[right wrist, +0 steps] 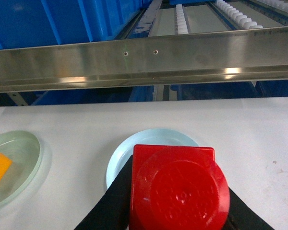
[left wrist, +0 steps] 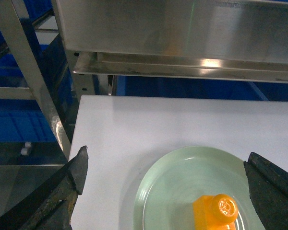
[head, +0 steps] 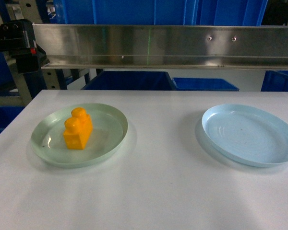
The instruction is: Sort and place red and yellow blocks in left bins
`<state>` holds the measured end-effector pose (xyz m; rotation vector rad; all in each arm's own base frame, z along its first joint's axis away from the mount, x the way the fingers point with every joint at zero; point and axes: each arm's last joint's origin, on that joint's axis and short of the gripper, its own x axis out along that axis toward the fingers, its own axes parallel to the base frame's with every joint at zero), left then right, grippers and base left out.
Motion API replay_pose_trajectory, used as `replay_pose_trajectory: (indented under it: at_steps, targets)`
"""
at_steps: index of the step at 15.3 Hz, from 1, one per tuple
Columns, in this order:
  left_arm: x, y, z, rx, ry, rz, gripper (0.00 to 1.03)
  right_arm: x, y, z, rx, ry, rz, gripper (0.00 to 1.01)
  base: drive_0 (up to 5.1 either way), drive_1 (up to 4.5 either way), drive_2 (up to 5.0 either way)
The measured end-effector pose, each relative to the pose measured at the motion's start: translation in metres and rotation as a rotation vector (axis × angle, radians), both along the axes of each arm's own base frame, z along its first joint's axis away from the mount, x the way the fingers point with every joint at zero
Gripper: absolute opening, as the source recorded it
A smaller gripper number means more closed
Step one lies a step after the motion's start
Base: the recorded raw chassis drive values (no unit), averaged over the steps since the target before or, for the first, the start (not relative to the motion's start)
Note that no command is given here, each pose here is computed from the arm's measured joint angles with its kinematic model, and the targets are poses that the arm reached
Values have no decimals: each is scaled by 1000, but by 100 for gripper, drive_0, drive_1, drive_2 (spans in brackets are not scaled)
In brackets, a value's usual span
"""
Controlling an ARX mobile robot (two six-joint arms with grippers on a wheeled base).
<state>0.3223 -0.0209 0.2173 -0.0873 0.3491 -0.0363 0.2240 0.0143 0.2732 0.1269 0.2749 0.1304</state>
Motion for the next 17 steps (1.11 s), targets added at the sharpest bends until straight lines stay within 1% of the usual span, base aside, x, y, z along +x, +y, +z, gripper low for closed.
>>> replay_pose_trajectory:
  at_steps: [1,2,3,4,5,6,7,10,12,14,15,16,17]
  targets:
    - [0,2,-1,3,22,13,98,0,0,0,0,0,0,28,0,0,0]
    - [4,0,0,10,57,44,98,0,0,0,0,0,0,28,0,0,0]
    - [35,-35,10,-5,112,7,98,0,0,0,1,1,1,28,0,0,0]
    - [41,-72,-12,1,277,-83,98,0,0,0,1,0,1,28,0,0,0]
    - [39,-66,-40,-8,454,-51,98,0,0,0,1,0,1,28,0,0,0]
    - [42,-63,-63,19,490,-29,98,0,0,0,1,1,1,28,0,0,0]
    - [41,-66,-69,28,500,-49,98,0,0,0,1,1,1,28,0,0,0]
    - [37,-71,-76,43,513,-76,98,0,0,0,1,1,1,28,0,0,0]
    - [40,-73,-78,68,474,-83,98,0,0,0,1,1,1,28,0,0,0]
    - [41,-72,-83,95,455,-84,98,0,0,0,1,1,1,28,0,0,0]
    - [40,-71,-87,116,460,-87,93,0,0,0,1,1,1,28,0,0,0]
    - [40,-71,-88,127,460,-86,86,0,0,0,1,1,1,28,0,0,0]
    - [40,-71,-88,131,457,-89,80,0,0,0,1,1,1,28,0,0,0]
